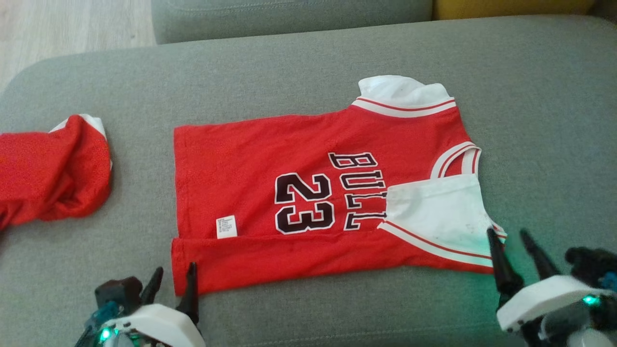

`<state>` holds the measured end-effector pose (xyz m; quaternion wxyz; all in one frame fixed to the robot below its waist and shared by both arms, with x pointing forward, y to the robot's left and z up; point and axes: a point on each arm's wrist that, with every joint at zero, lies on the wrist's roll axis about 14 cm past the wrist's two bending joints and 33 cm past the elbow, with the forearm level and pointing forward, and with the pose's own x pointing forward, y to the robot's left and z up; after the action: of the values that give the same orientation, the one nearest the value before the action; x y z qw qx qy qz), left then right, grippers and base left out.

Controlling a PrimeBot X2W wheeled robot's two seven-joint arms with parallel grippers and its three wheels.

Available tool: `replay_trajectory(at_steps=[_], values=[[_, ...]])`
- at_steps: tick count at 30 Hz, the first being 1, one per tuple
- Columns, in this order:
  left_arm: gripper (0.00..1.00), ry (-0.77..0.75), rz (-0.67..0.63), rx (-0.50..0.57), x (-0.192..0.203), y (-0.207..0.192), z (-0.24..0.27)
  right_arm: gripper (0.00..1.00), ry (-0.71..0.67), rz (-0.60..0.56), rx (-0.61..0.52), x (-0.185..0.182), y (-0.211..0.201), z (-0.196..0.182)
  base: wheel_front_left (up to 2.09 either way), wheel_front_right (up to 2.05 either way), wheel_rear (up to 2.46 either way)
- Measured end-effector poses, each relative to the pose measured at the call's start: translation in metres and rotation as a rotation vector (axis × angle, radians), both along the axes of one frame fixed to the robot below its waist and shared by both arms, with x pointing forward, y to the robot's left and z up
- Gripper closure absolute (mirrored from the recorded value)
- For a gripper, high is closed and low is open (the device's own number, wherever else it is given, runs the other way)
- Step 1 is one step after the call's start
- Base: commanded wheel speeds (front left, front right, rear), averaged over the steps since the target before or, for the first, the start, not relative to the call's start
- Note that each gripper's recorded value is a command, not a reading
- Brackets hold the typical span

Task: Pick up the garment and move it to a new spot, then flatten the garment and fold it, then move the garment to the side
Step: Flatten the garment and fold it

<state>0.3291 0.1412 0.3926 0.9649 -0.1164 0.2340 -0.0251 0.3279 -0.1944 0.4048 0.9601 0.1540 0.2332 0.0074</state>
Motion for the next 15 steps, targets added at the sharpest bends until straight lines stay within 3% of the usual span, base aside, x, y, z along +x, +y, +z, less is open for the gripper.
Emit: replay_trajectory(at_steps=[3, 15], values=[[0.00, -0.105, 0.010, 0.031, 0.010, 0.001, 0.022, 0.00, -0.216, 0.001, -0.056, 0.019, -0.001, 0.049, 0.00, 0.00, 0.00], [0.00, -0.401, 0.033, 0.101, 0.040, 0.007, 0.100, 0.00, -0.463, 0.076, -0.134, 0.037, 0.015, 0.119, 0.00, 0.00, 0.00]])
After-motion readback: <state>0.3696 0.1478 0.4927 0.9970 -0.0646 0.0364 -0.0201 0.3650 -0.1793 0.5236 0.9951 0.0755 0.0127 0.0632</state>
